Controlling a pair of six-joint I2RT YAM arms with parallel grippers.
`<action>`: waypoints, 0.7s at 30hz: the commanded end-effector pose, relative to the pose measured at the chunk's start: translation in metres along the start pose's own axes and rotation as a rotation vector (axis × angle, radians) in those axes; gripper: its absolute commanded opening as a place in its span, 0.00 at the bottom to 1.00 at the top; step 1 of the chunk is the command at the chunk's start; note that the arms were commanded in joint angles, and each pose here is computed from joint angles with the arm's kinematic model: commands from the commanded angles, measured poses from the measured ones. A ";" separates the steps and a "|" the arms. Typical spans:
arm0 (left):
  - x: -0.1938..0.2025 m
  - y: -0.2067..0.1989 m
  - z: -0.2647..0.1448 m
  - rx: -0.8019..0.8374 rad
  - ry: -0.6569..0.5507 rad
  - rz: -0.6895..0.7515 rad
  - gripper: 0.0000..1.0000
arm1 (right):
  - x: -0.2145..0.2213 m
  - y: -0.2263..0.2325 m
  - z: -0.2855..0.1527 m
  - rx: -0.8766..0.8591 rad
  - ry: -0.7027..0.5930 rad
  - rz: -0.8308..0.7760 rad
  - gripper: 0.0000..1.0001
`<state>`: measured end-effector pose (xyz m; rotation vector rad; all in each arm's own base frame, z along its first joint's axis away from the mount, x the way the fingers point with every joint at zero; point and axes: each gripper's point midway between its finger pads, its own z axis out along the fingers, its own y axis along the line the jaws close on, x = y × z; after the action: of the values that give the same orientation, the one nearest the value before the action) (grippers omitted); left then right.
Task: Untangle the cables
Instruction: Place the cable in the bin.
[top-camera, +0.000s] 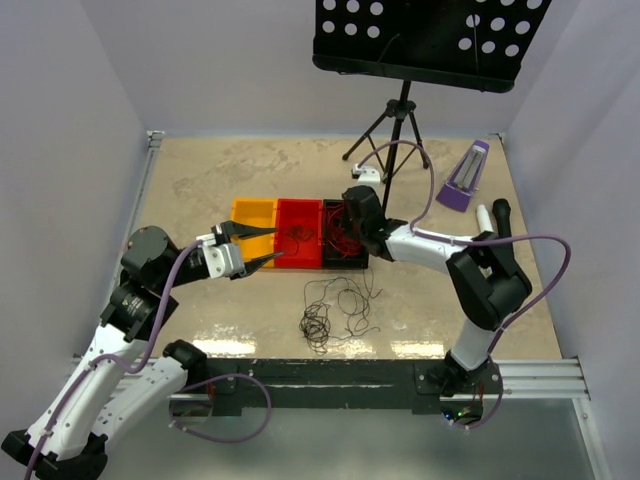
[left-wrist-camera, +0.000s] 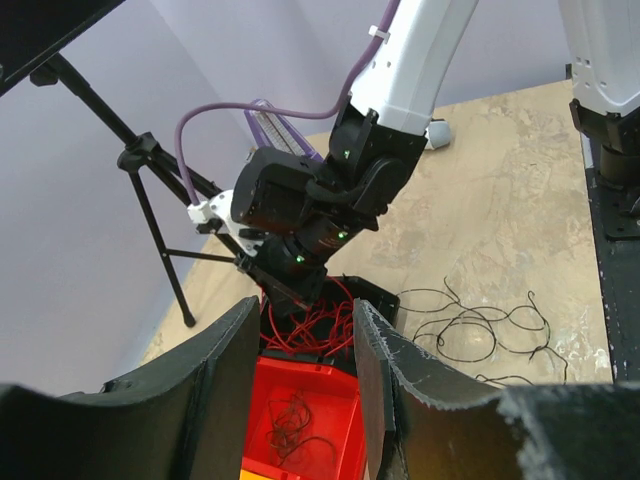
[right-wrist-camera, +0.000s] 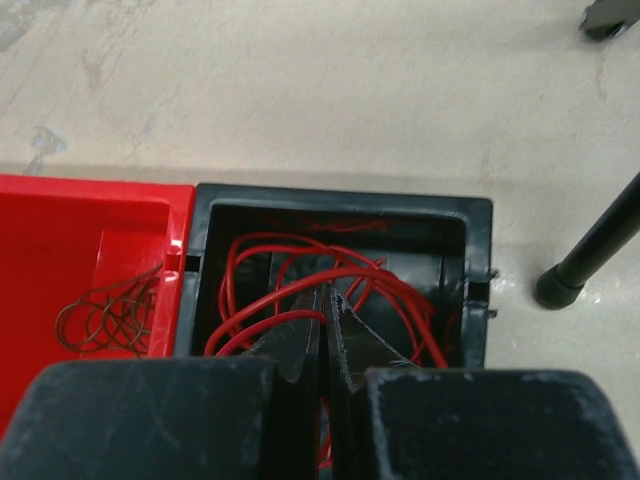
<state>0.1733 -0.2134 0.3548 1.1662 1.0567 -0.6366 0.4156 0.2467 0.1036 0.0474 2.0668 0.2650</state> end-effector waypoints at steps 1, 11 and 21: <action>-0.012 0.004 -0.001 -0.013 -0.034 0.022 0.47 | -0.006 0.002 -0.004 0.046 -0.013 0.070 0.00; -0.013 0.005 0.000 -0.017 -0.043 0.024 0.47 | -0.028 0.010 -0.033 -0.023 -0.025 0.107 0.49; -0.013 0.004 -0.001 -0.013 -0.039 0.028 0.46 | -0.035 0.019 -0.071 -0.127 0.009 0.135 0.55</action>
<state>0.1729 -0.2132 0.3593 1.1608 1.0380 -0.6307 0.3851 0.2458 0.1633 0.1199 2.0246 0.4077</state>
